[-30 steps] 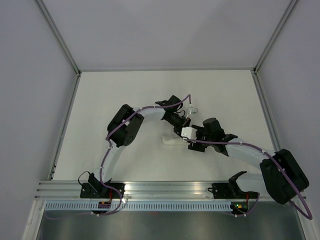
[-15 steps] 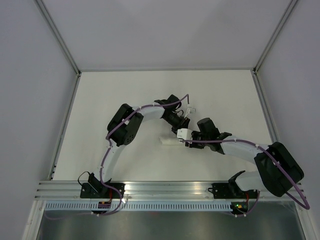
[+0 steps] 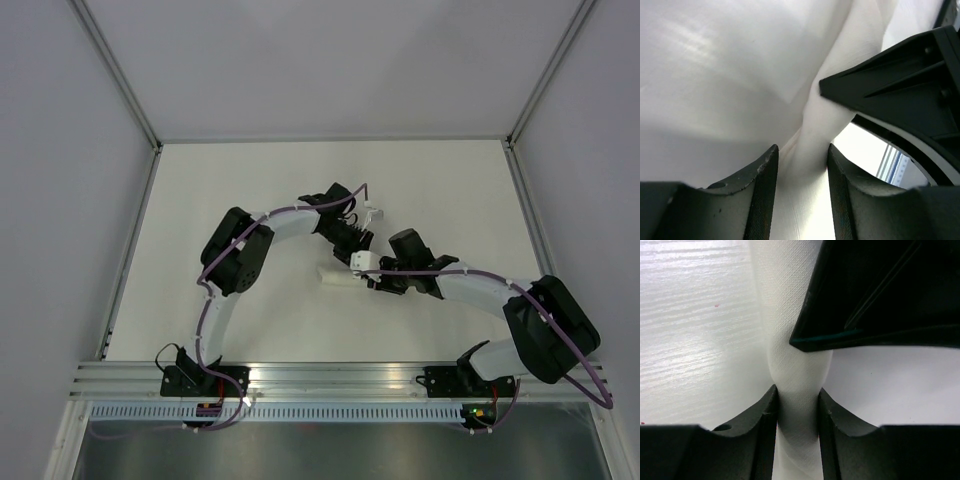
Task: Fold the napkin, place the utensils inside, and roll it up
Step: Roll the napkin with the utensil
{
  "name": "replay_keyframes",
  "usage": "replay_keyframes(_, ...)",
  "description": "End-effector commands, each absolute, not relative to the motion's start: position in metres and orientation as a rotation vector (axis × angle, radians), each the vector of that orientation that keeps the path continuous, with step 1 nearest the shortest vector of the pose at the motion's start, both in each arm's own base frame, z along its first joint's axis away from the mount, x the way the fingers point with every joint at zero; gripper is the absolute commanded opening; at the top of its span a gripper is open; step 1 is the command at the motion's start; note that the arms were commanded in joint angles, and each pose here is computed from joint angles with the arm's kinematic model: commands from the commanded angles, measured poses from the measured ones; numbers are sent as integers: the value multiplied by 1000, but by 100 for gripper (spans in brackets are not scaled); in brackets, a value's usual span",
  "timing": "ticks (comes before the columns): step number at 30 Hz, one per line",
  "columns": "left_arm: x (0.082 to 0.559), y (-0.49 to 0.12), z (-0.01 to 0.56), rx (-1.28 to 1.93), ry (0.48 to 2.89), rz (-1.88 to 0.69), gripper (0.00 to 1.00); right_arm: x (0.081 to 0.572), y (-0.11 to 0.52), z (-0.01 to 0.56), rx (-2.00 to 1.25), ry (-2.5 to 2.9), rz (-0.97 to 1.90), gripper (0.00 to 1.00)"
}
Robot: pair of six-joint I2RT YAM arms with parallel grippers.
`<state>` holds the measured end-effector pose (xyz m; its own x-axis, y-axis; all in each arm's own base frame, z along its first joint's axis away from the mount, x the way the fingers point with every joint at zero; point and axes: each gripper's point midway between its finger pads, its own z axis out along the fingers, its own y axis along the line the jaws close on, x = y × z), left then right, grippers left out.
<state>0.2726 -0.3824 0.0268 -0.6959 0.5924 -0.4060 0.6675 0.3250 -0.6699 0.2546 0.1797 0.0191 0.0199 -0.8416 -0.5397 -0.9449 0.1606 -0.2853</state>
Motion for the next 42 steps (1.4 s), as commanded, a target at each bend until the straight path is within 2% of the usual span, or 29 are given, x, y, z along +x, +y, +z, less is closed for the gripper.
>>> replay_keyframes(1,320,-348,40,939,2562,-1034,48,240,164,6,-1719,1981,222,25)
replay_keyframes(8,353,-313,93,612,2449,-826,49,237,164,1,-1687,2063,258,25)
replay_keyframes(13,350,-297,120,373,2403,-788,48,239,168,-3,-1642,2140,283,25)
replay_keyframes(14,339,-291,108,330,2429,-783,48,240,169,-3,-1634,2147,286,25)
replay_keyframes(15,339,-292,126,267,2372,-824,47,242,171,-3,-1622,2162,290,25)
replay_keyframes(22,293,-271,105,-14,2328,-886,45,246,179,-10,-1553,2267,347,24)
replay_keyframes(26,278,-282,97,-77,2292,-892,45,248,185,-12,-1525,2314,386,23)
replay_keyframes(32,281,-322,94,-138,2225,-970,46,255,191,-15,-1459,2402,420,23)
replay_keyframes(42,305,-326,82,-328,2181,-881,50,264,206,-13,-1289,2548,601,23)
